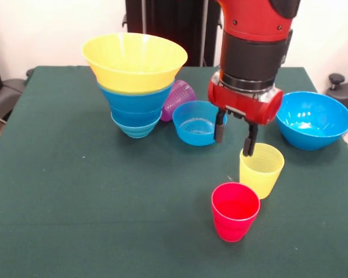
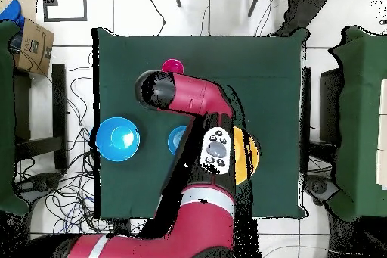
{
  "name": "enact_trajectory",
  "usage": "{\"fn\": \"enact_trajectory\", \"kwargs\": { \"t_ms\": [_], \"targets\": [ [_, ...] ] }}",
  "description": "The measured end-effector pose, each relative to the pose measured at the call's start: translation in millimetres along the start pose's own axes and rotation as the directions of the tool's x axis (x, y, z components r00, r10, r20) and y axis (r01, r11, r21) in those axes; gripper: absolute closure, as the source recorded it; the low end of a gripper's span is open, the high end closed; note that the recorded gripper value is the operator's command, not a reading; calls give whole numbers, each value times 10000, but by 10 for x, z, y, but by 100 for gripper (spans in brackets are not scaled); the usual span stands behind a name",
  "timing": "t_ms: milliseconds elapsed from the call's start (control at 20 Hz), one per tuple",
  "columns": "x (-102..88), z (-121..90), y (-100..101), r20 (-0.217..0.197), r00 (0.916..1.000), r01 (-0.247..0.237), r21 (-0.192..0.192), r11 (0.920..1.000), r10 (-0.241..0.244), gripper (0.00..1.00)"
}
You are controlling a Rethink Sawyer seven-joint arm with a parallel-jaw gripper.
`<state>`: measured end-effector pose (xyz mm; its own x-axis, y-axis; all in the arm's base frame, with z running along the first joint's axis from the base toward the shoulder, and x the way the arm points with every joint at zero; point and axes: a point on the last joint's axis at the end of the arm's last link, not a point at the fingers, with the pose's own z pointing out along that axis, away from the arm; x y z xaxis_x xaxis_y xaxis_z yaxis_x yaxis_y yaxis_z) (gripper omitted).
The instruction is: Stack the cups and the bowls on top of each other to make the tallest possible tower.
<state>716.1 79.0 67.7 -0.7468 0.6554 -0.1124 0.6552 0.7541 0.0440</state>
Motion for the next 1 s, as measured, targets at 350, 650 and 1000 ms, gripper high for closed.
{"fn": "enact_trajectory", "kwargs": {
  "t_ms": [350, 650, 1000],
  "targets": [
    [91, 224, 25, 343, 9991, 242, 154, 9996, -247, 0],
    [181, 365, 54, 533, 9980, 333, 191, 9993, -343, 0],
    [291, 434, 113, 477, 9984, 309, 216, 9993, -319, 0]
  ]
}}
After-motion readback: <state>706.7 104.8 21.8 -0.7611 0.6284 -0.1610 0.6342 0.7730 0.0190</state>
